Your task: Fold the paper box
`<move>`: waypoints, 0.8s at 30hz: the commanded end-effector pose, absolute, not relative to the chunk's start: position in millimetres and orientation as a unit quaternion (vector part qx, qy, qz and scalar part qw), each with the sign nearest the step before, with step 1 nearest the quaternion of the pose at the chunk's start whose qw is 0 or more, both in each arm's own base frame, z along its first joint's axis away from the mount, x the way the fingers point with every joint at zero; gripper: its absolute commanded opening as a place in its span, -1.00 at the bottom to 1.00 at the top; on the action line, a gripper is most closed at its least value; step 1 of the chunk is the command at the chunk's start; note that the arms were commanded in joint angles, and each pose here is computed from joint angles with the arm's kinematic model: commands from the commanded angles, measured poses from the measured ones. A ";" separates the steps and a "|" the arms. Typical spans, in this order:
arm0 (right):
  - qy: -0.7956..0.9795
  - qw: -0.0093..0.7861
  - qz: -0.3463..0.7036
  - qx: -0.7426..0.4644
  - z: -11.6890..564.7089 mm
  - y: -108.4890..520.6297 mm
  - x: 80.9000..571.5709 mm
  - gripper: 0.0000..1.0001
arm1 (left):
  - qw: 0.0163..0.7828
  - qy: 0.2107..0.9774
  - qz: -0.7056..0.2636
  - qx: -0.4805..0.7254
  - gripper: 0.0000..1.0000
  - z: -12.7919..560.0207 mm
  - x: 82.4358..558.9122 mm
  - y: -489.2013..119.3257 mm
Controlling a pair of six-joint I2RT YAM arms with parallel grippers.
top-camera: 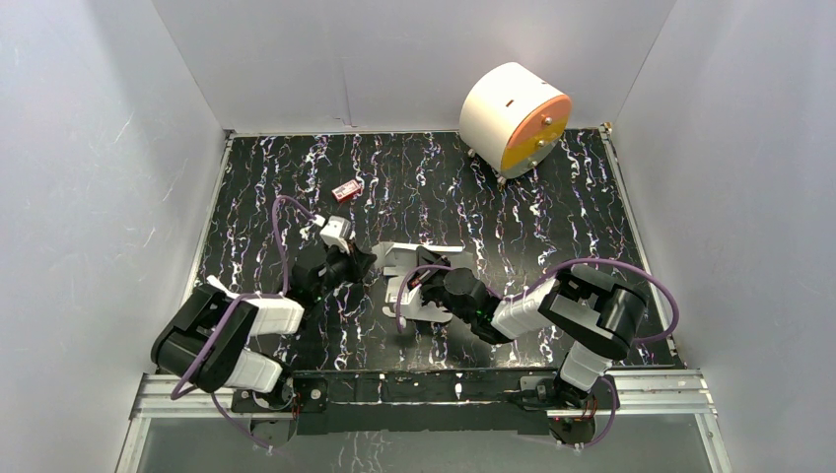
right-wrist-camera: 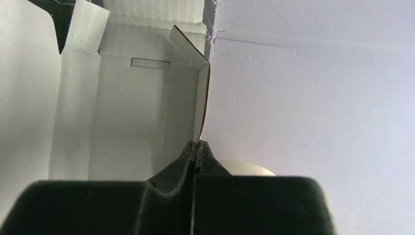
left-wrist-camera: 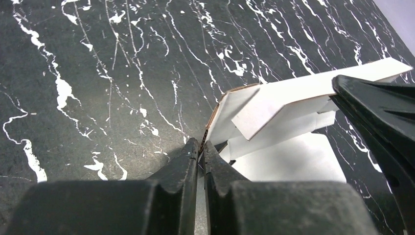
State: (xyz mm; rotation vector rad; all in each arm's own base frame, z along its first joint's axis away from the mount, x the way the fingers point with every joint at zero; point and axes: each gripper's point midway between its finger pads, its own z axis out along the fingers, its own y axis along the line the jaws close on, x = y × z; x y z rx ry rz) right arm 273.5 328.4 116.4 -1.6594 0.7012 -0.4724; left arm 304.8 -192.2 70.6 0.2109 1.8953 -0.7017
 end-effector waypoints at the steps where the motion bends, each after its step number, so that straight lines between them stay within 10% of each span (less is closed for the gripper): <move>1: 0.273 0.616 -0.219 -0.706 133.4 336.0 270.4 -1.00 | 0.571 0.752 -0.303 0.131 -0.96 99.9 302.1 -199.6; 24: 0.214 0.608 -0.277 -0.712 125.9 340.7 264.2 -1.00 | 0.584 0.733 -0.282 0.203 -1.00 100.8 260.6 -232.6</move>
